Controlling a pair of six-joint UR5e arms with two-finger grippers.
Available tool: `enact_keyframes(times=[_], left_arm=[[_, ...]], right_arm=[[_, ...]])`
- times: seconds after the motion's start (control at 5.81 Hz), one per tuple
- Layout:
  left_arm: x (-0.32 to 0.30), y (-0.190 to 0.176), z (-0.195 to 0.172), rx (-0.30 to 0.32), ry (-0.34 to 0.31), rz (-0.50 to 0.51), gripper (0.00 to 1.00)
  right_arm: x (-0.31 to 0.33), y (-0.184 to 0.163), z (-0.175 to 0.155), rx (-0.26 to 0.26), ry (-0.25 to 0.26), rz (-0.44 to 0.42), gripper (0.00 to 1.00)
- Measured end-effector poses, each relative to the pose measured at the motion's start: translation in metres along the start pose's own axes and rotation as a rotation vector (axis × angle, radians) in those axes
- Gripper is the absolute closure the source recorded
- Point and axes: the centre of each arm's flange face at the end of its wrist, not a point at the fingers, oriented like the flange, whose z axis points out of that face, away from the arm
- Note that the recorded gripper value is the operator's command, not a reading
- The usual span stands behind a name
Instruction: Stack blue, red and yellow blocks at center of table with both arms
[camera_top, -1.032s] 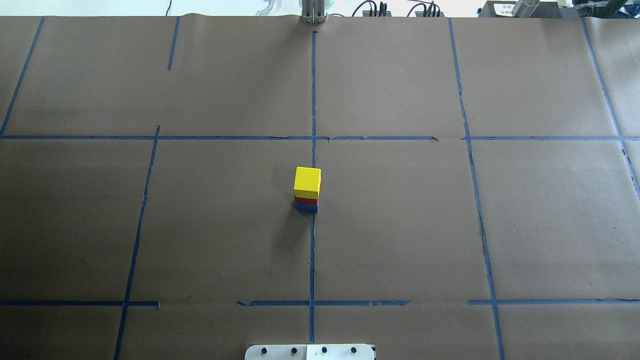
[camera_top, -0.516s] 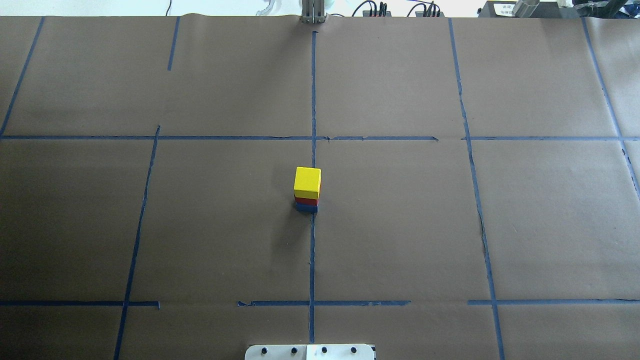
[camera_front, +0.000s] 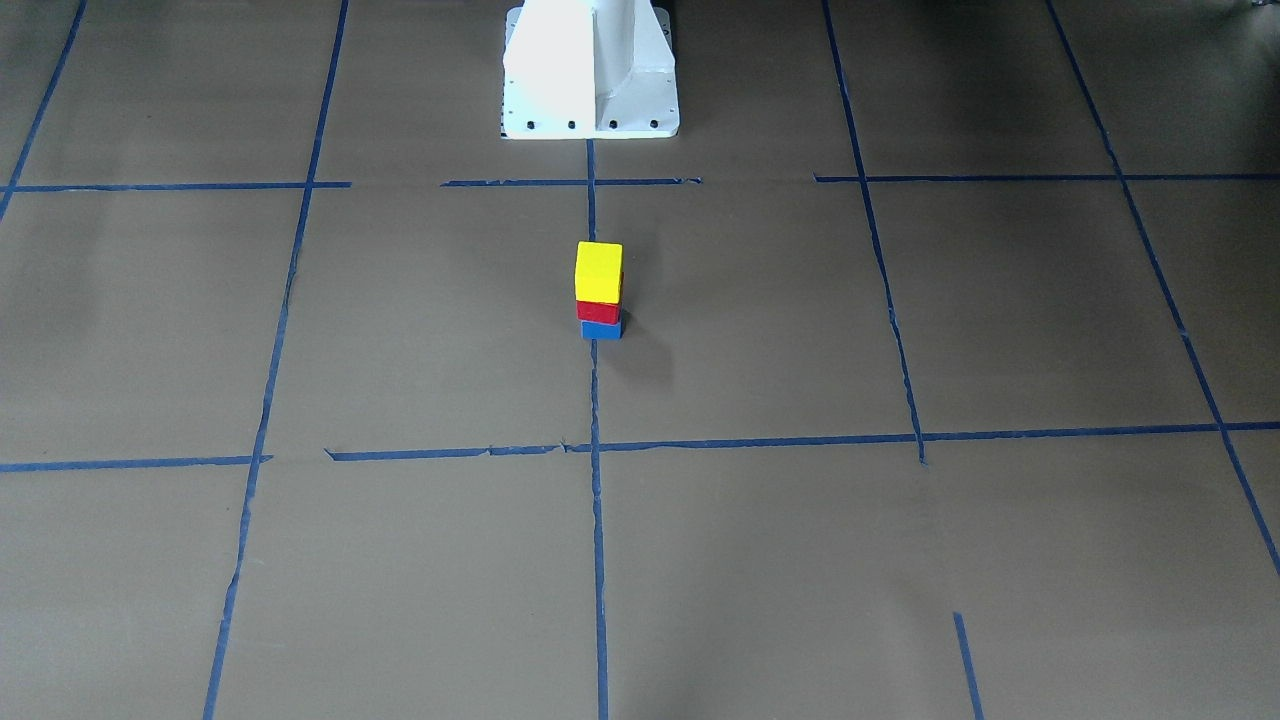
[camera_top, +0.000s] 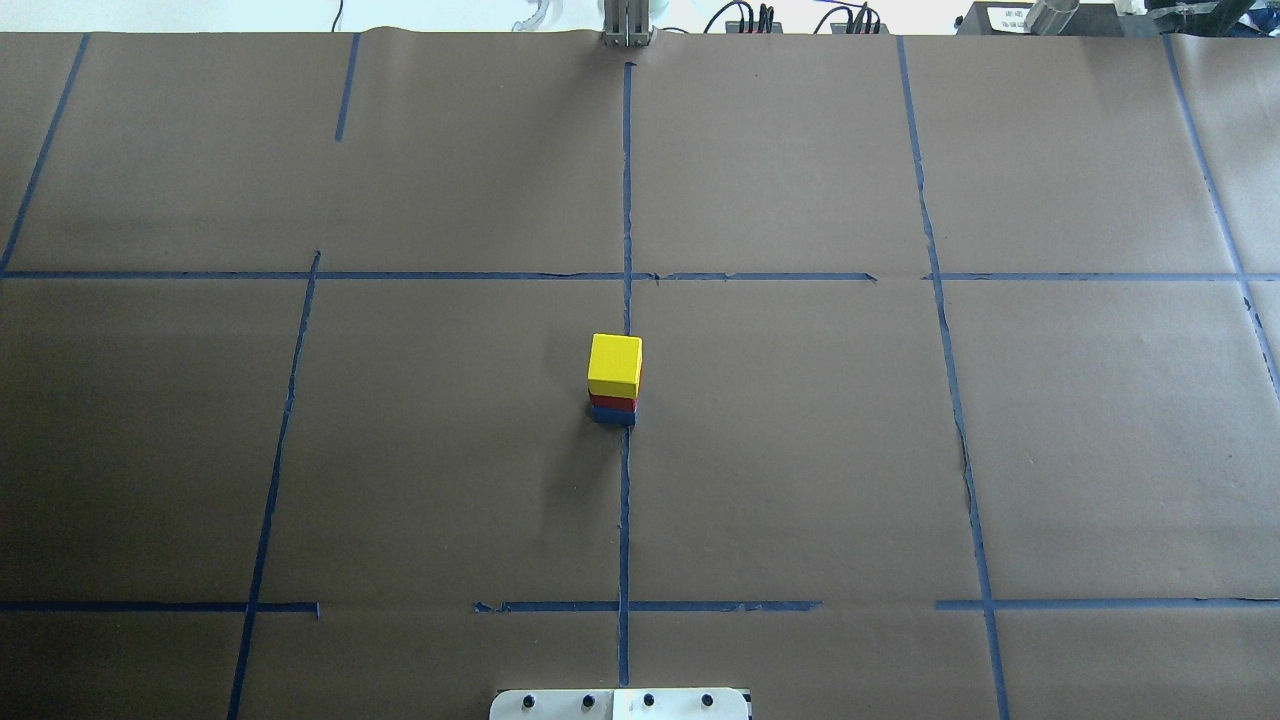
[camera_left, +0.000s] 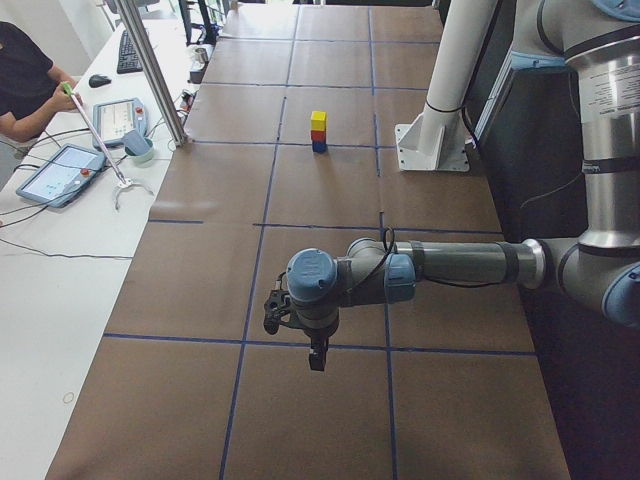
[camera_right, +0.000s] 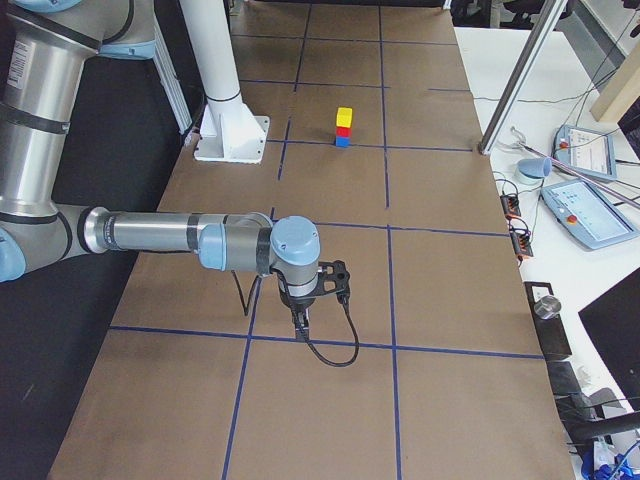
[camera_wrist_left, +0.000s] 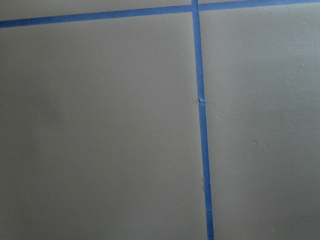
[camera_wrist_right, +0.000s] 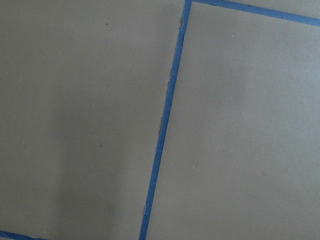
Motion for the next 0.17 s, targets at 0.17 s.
enact_keyframes(times=[0.17], left_arm=[[-0.0017,0.0008,0.0018,-0.003,0.001,-0.003,0.0]], right_arm=[[0.001,0.0004,0.0014,-0.002,-0.003,0.0,0.0]])
